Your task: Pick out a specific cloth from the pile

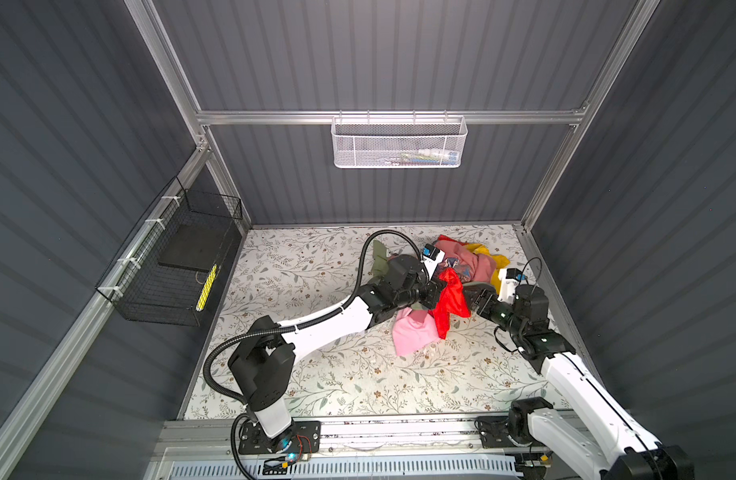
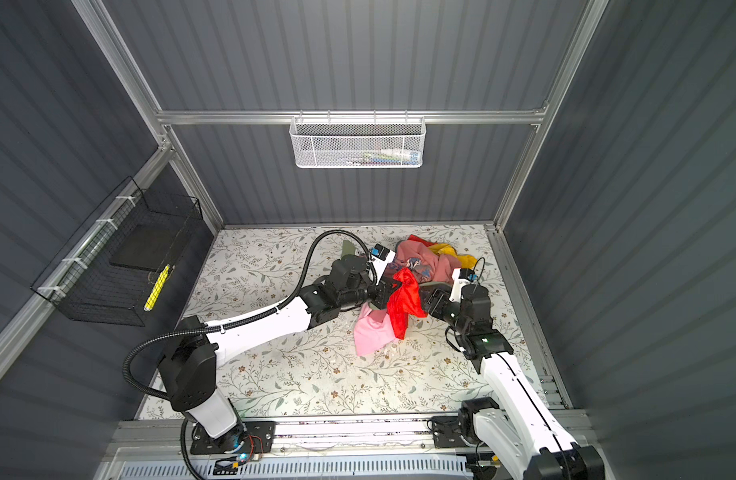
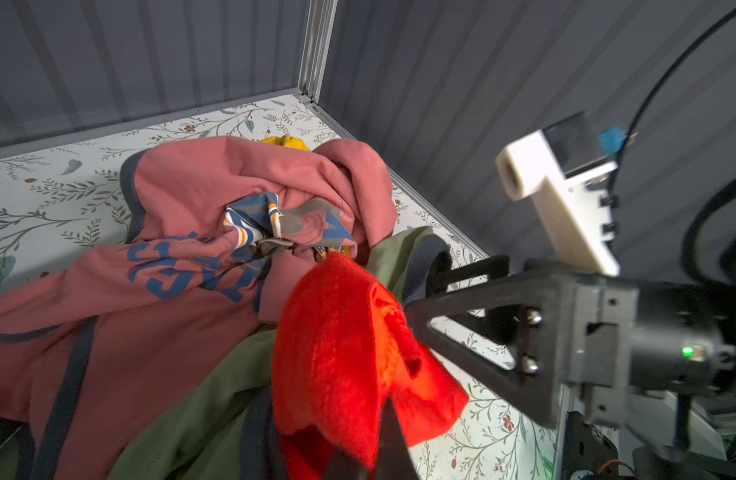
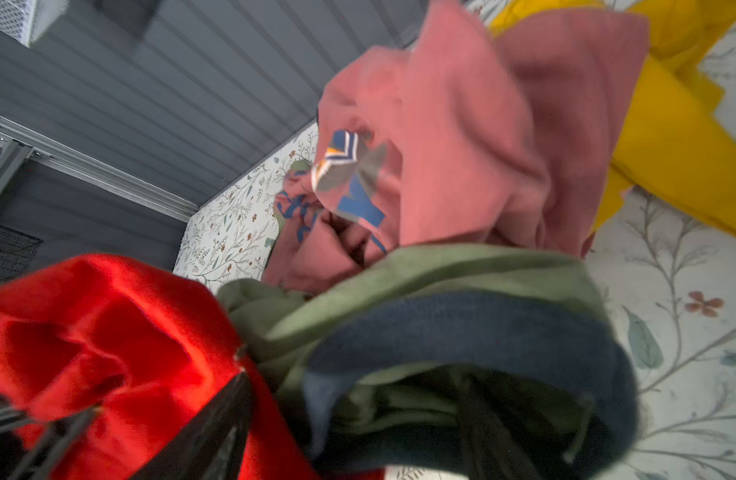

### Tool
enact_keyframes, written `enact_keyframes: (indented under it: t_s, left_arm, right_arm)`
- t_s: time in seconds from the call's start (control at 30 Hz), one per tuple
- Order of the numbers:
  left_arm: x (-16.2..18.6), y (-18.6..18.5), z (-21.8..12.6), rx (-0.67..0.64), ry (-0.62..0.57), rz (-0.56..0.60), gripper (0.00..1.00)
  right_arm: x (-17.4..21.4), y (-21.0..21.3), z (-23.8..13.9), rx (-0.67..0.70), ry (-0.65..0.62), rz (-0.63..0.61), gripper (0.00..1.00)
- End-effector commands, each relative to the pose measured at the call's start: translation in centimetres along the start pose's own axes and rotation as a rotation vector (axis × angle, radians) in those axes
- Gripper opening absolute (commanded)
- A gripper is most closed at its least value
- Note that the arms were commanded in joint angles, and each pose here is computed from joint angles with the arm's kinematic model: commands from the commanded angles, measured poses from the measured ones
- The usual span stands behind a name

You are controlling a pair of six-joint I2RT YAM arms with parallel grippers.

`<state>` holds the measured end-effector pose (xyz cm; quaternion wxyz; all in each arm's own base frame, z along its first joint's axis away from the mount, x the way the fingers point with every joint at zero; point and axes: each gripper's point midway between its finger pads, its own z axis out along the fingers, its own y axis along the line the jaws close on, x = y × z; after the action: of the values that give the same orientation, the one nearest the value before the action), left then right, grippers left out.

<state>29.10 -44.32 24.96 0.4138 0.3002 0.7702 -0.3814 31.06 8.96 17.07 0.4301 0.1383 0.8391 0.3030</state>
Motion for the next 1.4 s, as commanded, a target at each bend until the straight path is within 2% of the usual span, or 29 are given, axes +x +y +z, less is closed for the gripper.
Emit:
enact_keyframes:
  t_s: [0.0,0.13,0.3,0.43,0.77,1.07,1.17,1.37]
  left_arm:
    - [-5.8,-3.1,-2.8,0.082,-0.146,0.004,0.0]
    - [-5.9,-3.5,-3.2,0.09,-0.147,0.004,0.0]
    - [-7.3,-4.3,-4.7,0.089,-0.165,0.037,0.0]
    - [-9.6,-5.3,-6.3,0.095,-0.205,0.061,0.0]
    - [-13.0,-7.3,-9.5,0.134,-0.277,0.101,0.0]
    - [-16.2,-8.3,-11.7,0.113,-0.307,0.163,0.0]
    - [-16.8,-8.4,-12.0,0.095,-0.293,0.196,0.0]
    - [-18.0,-8.7,-11.6,0.085,-0.28,0.233,0.0]
  right_arm:
    - [-0.1,1.0,0.9,-0.089,0.0,0.043,0.75]
    - [1.0,-0.2,2.6,-0.081,0.051,0.094,0.7]
    - [1.8,-1.7,4.1,-0.05,0.081,0.119,0.7]
    - [1.7,-3.0,4.6,-0.016,0.07,0.144,0.76]
    - [1.5,-3.7,5.2,-0.007,0.078,0.17,0.8]
    - [1.2,-4.9,5.0,0.045,0.058,0.181,0.84]
    - [0.7,-5.7,4.7,0.091,0.025,0.176,0.88]
    - [0.5,-6.0,4.4,0.11,0.016,0.172,0.9]
